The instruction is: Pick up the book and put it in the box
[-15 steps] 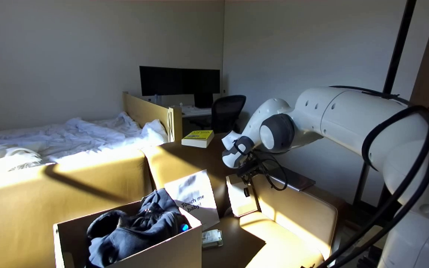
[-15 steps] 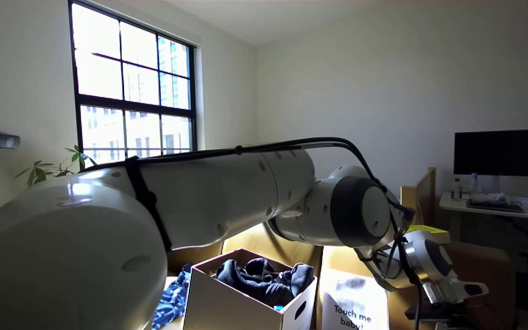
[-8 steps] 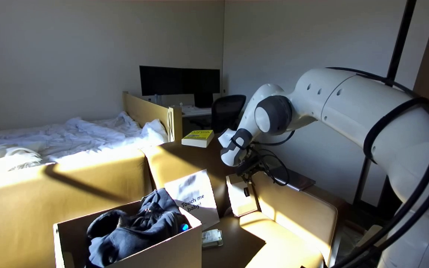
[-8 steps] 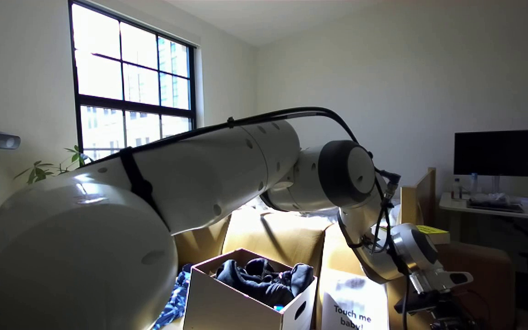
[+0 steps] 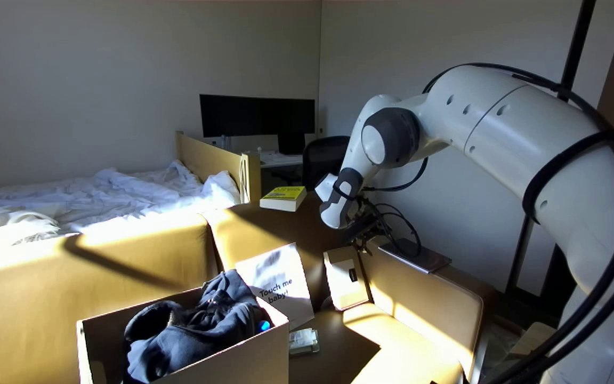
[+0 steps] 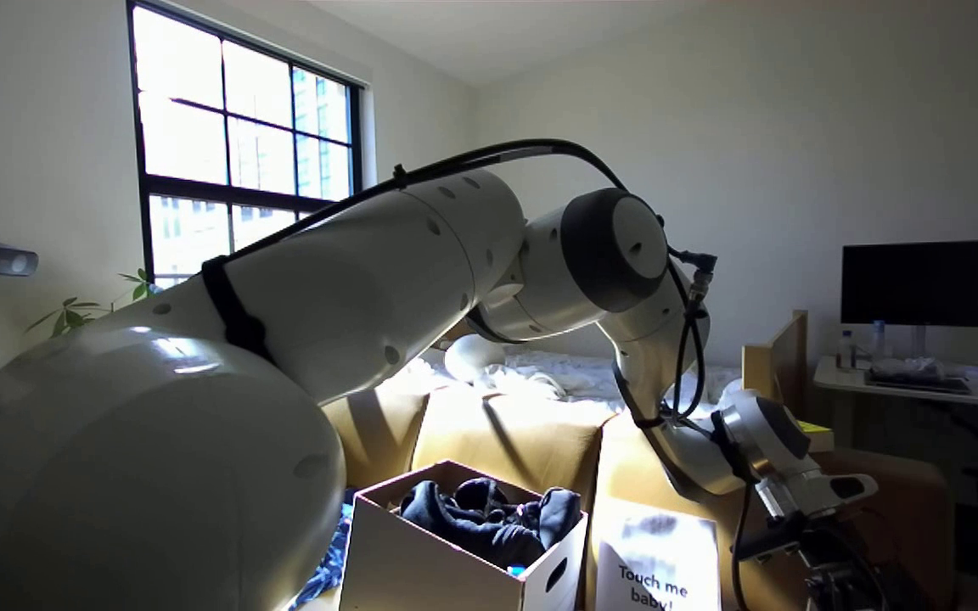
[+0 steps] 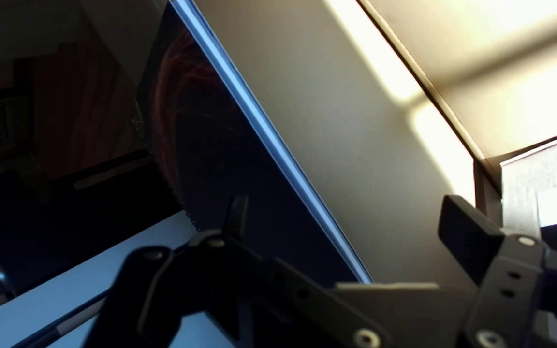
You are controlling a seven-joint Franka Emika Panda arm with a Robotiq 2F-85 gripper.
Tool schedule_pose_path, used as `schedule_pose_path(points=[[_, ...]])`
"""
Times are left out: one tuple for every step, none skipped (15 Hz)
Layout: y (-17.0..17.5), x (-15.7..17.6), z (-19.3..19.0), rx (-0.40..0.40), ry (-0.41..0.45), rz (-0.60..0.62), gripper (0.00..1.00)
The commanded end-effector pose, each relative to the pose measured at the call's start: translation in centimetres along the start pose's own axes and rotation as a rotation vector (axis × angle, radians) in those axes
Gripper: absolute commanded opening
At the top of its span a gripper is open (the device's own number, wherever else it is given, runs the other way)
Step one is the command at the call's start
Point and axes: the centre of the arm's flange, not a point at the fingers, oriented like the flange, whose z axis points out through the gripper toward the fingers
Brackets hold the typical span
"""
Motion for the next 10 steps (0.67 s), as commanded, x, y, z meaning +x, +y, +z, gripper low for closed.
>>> schedule_pose_path(points=[[1.6, -0.2, 0.3, -0.025, -0.007, 0.035, 1.00], [1.6, 0.2, 0.5, -0.039, -0.010, 0.037, 1.00], [1.6, 0.5, 0.8, -0.053, -0.013, 0.036, 1.00], [1.5, 0.8, 1.0, -0.070, -0.024, 0.032, 1.00], [1.6, 0.9, 1.3, -0.080, -0.033, 0.033, 1.00], [1.6, 1.0, 1.4, -0.092, -0.039, 0.032, 1.00], [1.6, 1.1, 1.6, -0.107, -0.048, 0.035, 1.00], [1.5, 1.4, 1.9, -0.117, -0.067, 0.030, 1.00], [1.3, 1.4, 2.2, -0.131, -0.084, 0.023, 1.00], [1.1, 1.5, 2.8, -0.135, -0.094, 0.020, 1.00]])
